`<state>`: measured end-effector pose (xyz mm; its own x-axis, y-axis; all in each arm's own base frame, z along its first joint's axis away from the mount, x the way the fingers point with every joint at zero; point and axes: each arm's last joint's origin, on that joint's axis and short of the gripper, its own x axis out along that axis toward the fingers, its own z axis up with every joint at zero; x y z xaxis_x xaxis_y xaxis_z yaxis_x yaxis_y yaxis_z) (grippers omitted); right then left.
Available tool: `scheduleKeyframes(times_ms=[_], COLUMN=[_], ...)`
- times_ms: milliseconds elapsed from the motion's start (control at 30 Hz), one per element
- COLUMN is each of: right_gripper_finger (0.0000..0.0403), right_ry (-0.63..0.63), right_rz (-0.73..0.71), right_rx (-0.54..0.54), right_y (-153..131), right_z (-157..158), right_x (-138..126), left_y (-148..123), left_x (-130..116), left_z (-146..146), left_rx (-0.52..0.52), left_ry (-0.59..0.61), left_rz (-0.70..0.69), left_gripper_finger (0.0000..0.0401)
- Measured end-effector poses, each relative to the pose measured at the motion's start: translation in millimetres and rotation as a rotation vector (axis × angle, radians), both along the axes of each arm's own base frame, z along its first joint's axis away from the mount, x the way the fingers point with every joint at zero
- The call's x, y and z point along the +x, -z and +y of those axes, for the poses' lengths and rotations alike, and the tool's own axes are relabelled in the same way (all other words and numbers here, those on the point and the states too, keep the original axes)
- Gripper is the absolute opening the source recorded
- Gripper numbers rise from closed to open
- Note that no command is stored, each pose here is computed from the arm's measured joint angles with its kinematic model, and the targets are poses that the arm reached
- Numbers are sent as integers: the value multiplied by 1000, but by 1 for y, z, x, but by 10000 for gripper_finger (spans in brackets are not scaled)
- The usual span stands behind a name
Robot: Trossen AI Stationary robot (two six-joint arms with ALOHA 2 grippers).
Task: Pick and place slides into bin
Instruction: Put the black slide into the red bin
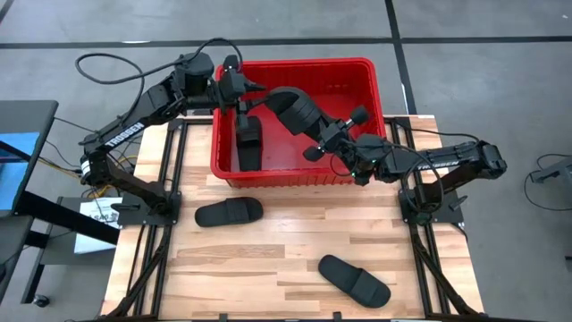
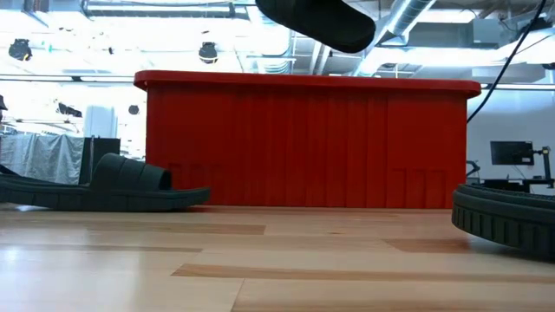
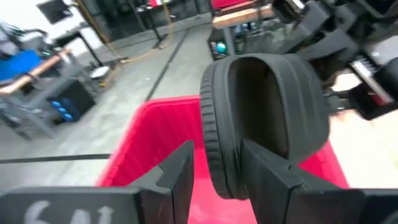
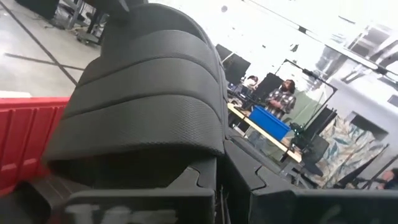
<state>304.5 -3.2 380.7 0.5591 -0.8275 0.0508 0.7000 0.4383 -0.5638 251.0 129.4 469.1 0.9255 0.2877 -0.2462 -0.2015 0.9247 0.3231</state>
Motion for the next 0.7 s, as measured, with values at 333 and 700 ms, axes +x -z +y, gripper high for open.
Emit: scheduleKeyframes(times_ms=[333,700], right_gripper_finger=[0,0], right_ry=[-51,-53], right_rz=[0,-13], right_rx=[-22,-20], right_y=[-2,-3], right_z=[1,1], right_x=[1,1], left_y=[1,1], left_x=[0,1], left_z=[-2,-4], left_rx=[-56,-71], left_ry=[57,110], left_rz=[-3,-14], left_gripper_finger=[121,33])
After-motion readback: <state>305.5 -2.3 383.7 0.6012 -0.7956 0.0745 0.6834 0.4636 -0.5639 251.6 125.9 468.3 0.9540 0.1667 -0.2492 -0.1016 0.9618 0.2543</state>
